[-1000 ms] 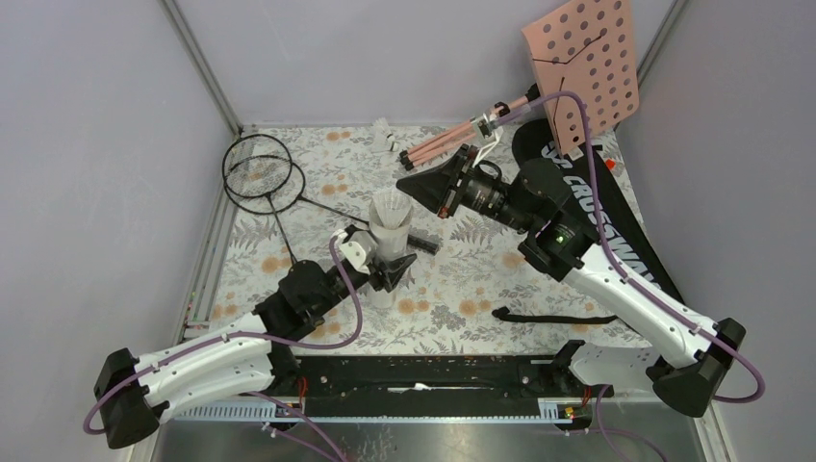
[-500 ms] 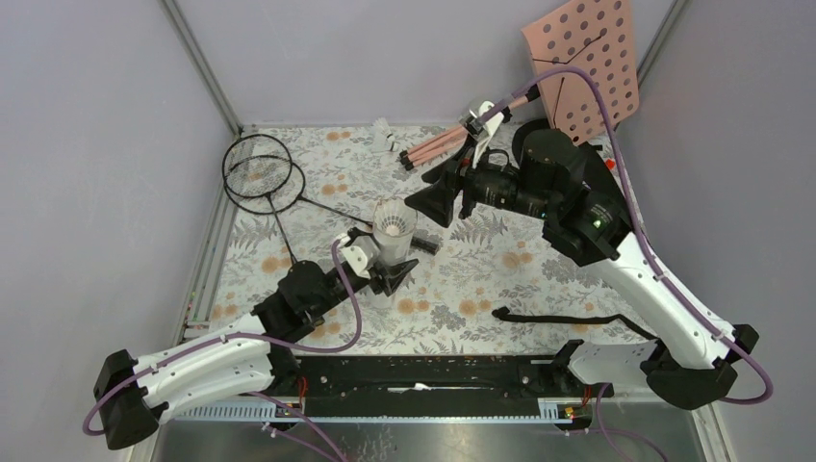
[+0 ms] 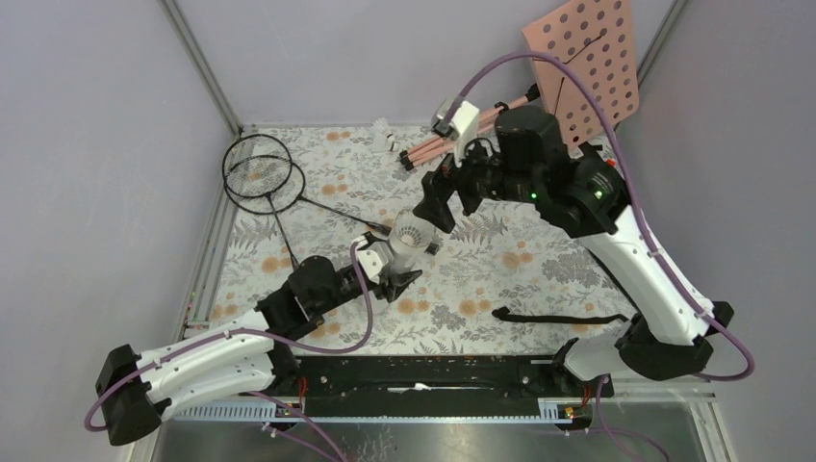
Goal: Pack up the badminton gear
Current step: Place the shuttlecock at the shuttle tube.
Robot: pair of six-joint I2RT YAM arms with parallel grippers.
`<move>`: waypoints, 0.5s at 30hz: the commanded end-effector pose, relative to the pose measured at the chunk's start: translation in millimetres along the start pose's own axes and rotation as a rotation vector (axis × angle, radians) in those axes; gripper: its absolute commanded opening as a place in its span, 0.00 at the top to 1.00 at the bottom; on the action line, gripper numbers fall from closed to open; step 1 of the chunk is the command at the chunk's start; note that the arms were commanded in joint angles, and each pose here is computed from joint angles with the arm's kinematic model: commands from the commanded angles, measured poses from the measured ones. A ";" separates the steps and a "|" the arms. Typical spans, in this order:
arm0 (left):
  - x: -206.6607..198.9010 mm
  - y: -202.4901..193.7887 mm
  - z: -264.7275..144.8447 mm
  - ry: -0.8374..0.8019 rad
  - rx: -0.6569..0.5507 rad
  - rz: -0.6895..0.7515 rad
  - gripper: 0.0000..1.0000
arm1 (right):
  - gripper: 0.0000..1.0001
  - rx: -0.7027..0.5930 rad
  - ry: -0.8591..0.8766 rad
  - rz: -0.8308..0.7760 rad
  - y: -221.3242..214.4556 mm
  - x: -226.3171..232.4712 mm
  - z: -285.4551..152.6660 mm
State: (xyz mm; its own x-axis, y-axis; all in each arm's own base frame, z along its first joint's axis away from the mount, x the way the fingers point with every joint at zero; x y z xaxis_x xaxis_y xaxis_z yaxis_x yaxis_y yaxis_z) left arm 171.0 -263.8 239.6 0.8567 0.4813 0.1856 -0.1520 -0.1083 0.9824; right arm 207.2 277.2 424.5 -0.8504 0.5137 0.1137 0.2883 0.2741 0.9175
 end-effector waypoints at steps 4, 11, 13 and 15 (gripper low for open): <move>1.6 47.3 5.8 -0.031 -0.126 0.031 0.50 | 0.00 0.258 -0.123 -0.134 -48.9 -16.7 17.8; -2.4 52.0 5.4 -0.058 -0.146 0.037 0.50 | 0.01 0.338 -0.204 -0.216 -66.3 -22.6 40.5; -3.1 51.7 5.0 -0.062 -0.147 0.037 0.50 | 0.01 0.228 -0.126 -0.232 -47.2 -3.5 -7.1; -3.2 51.8 4.7 -0.063 -0.150 0.039 0.50 | 0.00 0.387 -0.008 -0.222 -79.4 5.8 40.6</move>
State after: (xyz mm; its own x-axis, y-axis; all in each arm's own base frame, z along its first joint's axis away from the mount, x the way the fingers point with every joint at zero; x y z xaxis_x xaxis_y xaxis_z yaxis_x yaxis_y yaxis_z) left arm 166.2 -267.5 226.8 0.8812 0.4272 0.2023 -0.1436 -0.1659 0.9756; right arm 211.3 285.9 357.2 -0.8442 0.5289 -0.0873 0.2762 0.5688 0.7747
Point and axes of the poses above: each gripper's point midway between its finger pads, its own z axis out along the fingers, its own x axis along the line the jaws close on, y = z × x, the point moved 2 cm from there along -z, back along the fingers, and after that the axes turned 3 degrees about z, right-handed, at the moved point
